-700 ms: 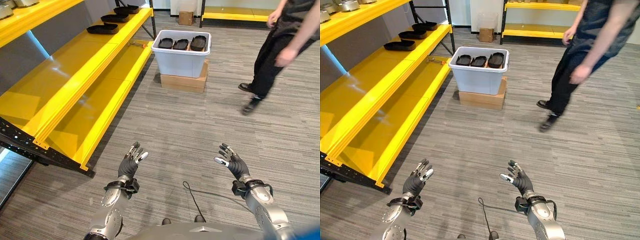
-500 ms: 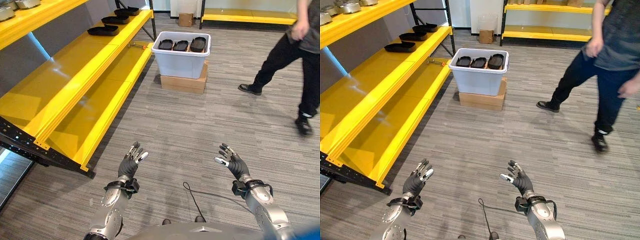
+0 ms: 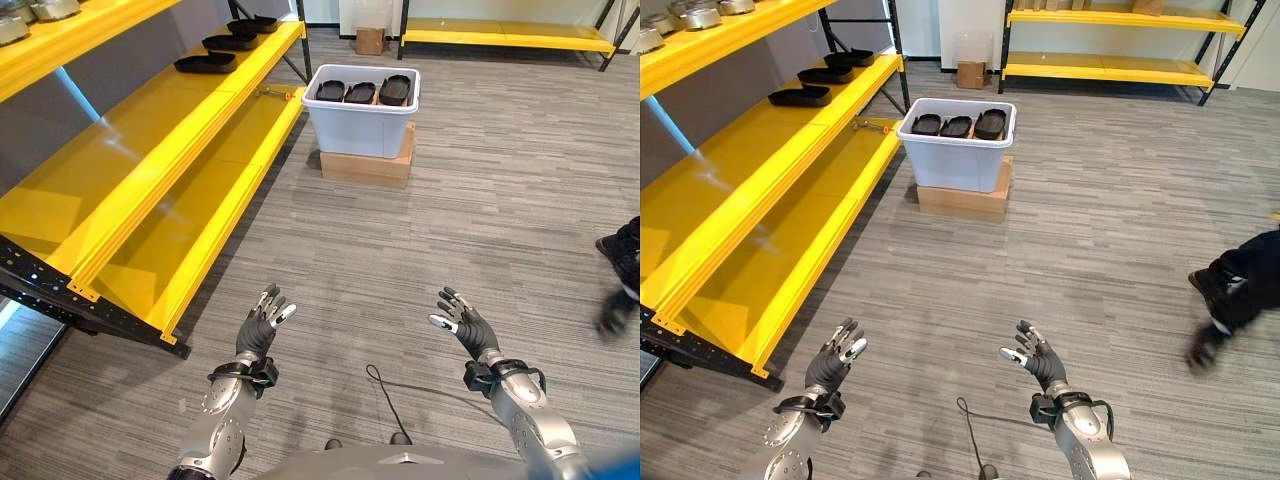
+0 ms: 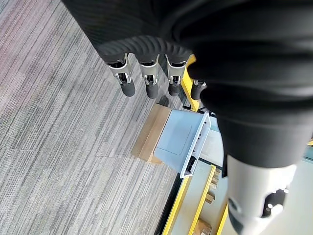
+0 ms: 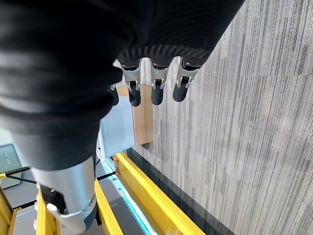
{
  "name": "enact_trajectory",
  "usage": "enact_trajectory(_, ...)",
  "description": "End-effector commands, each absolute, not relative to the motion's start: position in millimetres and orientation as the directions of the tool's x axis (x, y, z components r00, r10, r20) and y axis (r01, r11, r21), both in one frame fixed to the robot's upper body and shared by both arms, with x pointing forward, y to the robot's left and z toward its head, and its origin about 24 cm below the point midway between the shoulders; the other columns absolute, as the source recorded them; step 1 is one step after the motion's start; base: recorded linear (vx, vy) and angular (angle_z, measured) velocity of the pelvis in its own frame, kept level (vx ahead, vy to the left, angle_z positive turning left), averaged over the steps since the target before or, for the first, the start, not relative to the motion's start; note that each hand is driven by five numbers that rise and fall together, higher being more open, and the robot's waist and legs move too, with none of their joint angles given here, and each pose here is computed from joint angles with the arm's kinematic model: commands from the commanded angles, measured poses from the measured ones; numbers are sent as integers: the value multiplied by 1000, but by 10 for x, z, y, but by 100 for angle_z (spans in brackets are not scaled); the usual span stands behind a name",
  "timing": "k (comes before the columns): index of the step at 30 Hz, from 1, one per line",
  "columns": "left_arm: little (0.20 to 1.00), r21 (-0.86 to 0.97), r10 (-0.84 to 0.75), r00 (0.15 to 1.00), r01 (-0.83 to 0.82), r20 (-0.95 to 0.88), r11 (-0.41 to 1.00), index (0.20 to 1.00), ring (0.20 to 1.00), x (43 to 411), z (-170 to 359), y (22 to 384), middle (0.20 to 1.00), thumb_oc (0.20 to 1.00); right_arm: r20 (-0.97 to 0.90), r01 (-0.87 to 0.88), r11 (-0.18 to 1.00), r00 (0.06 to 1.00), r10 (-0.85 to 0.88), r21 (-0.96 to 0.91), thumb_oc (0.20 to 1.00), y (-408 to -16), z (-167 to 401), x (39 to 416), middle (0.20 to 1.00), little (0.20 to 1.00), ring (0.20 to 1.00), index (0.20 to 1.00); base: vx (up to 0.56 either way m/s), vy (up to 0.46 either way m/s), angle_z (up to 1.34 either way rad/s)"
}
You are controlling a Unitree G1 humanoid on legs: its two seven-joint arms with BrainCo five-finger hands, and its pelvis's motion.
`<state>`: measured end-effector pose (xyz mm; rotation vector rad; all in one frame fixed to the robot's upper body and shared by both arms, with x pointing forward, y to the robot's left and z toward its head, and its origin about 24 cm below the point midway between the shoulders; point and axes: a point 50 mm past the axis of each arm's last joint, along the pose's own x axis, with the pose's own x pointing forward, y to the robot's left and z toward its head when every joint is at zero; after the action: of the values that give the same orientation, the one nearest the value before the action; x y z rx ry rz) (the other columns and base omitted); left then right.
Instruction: Move parts from the plastic box to the shelf.
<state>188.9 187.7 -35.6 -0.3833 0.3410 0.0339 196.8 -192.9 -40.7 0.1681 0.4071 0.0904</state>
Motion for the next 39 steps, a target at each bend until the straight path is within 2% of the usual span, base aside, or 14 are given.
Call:
enact_trajectory(1, 1000, -323, -11, 968, -73, -251, 944, 1000, 1000, 1987, -224, 2005, 1000, 1000, -315, -84, 970, 936, 155, 228, 1000, -1864, -307, 2041, 1000, 1000, 1000, 1000, 0, 0, 0)
enact_trajectory(11, 1000, -320, 9, 971, -88, -240, 943, 1000, 1000, 2000, -201, 2023, 1000, 1000, -299, -86, 970, 942, 153, 227, 1000, -1864, -271, 2110, 1000, 1000, 1000, 1000, 6, 17, -1)
enact_trajectory(19, 1000, -292, 5, 980, -64, -198, 954, 1000, 1000, 2095, -96, 2045, 1000, 1000, -256, -137, 964, 947, 195, 227, 1000, -1747, -181, 2259, 1000, 1000, 1000, 1000, 37, 202, 1)
enact_trajectory(28, 1000, -235, -34, 983, -9, -181, 972, 1000, 1000, 2188, -42, 2006, 1000, 1000, -272, -137, 955, 939, 210, 265, 1000, -1688, -239, 2163, 1000, 1000, 1000, 1000, 60, 217, 20)
enact_trajectory(39, 1000, -233, -41, 983, -2, -181, 973, 1000, 1000, 2169, -66, 2000, 1000, 1000, -261, -134, 949, 942, 211, 284, 1000, -1670, -218, 2165, 1000, 1000, 1000, 1000, 248, -54, 6)
